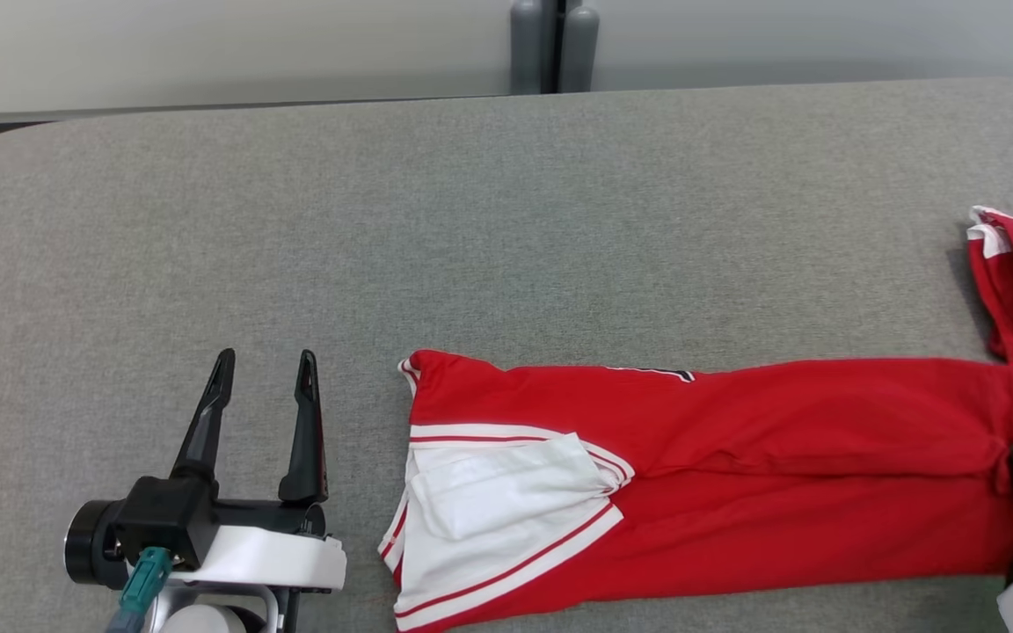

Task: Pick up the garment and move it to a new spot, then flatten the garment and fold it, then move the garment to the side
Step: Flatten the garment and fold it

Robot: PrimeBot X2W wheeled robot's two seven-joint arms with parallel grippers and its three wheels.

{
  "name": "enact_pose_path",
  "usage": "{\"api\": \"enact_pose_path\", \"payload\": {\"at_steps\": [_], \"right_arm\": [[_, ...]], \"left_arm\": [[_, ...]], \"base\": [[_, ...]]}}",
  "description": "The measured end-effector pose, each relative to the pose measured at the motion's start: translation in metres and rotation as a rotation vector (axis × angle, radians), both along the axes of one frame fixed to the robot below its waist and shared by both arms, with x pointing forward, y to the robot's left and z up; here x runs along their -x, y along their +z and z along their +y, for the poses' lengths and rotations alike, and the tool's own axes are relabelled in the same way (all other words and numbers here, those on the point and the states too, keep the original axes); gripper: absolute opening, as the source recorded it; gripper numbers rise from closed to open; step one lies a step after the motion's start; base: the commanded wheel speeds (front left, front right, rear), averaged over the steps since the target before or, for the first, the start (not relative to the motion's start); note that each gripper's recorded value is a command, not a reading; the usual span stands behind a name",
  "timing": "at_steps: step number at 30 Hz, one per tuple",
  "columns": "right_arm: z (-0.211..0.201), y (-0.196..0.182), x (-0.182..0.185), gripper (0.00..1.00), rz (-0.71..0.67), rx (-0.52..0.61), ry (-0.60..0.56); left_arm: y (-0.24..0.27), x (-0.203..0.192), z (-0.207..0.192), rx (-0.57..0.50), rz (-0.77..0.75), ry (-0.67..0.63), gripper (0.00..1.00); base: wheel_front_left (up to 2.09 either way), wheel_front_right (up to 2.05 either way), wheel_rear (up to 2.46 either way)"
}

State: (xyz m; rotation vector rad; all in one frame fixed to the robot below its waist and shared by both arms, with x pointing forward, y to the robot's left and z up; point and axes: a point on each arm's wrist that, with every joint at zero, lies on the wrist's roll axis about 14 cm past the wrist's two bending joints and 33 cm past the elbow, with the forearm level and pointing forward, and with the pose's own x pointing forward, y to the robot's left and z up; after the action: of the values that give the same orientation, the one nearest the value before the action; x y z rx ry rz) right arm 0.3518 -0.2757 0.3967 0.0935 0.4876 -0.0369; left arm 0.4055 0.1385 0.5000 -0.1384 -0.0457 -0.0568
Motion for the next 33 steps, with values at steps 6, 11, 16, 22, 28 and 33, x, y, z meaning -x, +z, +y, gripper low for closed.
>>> {"api": "enact_pose_path", "payload": {"at_steps": [6,11,16,22,28,33], "right_arm": [[0.032,0.044,-0.022,0.0,-0.143,-0.018,0.089],[0.103,0.082,-0.036,0.0,-0.239,-0.099,0.246],[0.197,0.1,-0.039,0.0,-0.265,-0.253,0.439],[0.298,0.092,-0.022,0.0,-0.198,-0.417,0.669],[0.339,0.063,-0.013,0.0,-0.103,-0.487,0.757],[0.355,0.045,-0.012,0.5,-0.055,-0.51,0.788]], "left_arm": [[0.007,0.001,-0.003,0.001,-0.016,-0.007,1.0],[0.012,0.003,-0.001,-0.003,-0.025,-0.001,1.0],[0.013,0.004,0.006,-0.011,-0.022,0.018,1.0],[0.008,0.006,0.016,-0.011,-0.005,0.052,1.0],[0.002,0.004,0.027,-0.022,0.011,0.089,1.0],[-0.007,0.002,0.033,-0.035,0.031,0.106,1.0]], "base": [[0.0,0.0,0.0],[0.0,0.0,0.0],[0.0,0.0,0.0],[0.0,0.0,0.0],[0.0,0.0,0.0],[0.0,0.0,0.0]]}}
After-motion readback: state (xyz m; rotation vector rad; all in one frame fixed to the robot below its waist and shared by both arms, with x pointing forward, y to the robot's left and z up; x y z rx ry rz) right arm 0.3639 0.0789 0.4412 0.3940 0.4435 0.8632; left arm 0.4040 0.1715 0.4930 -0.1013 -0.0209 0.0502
